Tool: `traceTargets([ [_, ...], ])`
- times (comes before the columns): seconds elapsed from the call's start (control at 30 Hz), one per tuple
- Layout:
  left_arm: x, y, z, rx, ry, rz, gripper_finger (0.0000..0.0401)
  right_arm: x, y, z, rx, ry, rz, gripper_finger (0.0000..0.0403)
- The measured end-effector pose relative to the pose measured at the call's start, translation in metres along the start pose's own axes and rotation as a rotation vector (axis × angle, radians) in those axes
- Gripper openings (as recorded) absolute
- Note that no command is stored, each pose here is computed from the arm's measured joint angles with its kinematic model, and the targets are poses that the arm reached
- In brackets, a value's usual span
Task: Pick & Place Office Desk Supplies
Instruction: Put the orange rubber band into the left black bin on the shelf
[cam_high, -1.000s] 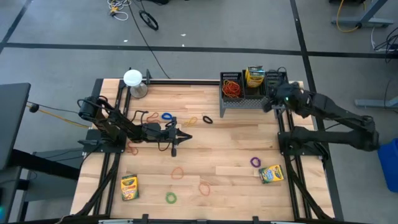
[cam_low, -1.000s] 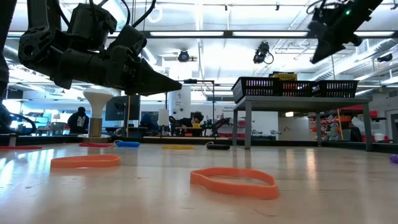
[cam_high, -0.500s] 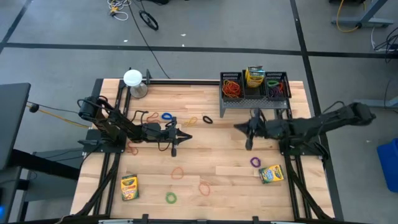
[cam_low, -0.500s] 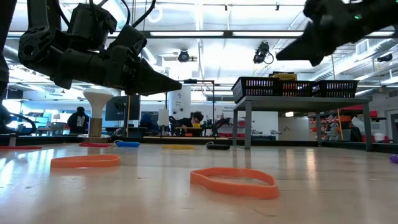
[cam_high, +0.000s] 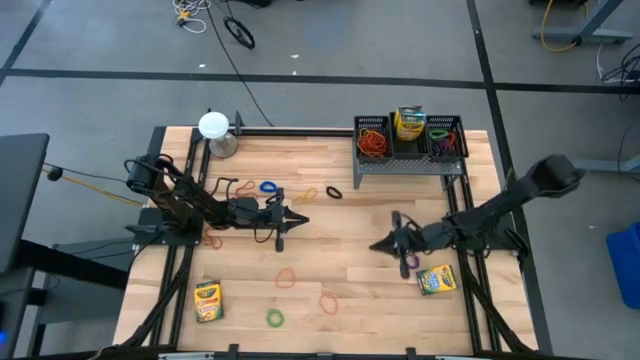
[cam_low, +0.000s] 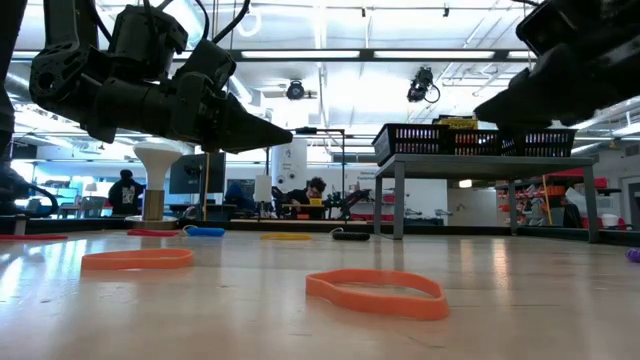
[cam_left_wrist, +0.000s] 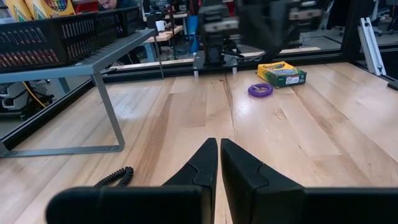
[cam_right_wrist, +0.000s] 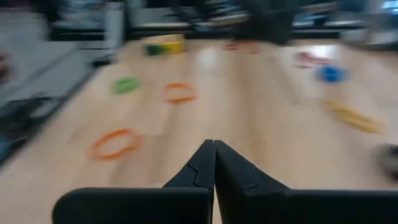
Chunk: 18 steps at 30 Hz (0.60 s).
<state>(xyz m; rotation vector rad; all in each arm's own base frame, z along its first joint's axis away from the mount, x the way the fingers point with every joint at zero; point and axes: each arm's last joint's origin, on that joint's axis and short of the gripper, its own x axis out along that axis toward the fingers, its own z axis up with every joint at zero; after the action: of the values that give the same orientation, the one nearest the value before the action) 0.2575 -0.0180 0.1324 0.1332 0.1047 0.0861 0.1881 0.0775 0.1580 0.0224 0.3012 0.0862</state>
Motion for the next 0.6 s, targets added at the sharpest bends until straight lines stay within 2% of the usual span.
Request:
traceTargets([
  [0.13, 0.0, 0.0, 0.0, 0.0, 0.0, 0.0, 0.0026, 0.015, 0.011, -0.006, -0.002, 0.039, 0.15, 0.0007],
  [0.37, 0.0, -0.001, 0.0, 0.0, 0.001, -0.002, 0.0026, 0.055, 0.032, -0.005, -0.013, 0.152, 0.167, 0.0011],
  [0.6, 0.0, -0.001, 0.0, 0.001, 0.003, -0.003, 0.0026, 0.099, 0.061, 0.003, -0.079, 0.321, 0.171, 0.0065],
])
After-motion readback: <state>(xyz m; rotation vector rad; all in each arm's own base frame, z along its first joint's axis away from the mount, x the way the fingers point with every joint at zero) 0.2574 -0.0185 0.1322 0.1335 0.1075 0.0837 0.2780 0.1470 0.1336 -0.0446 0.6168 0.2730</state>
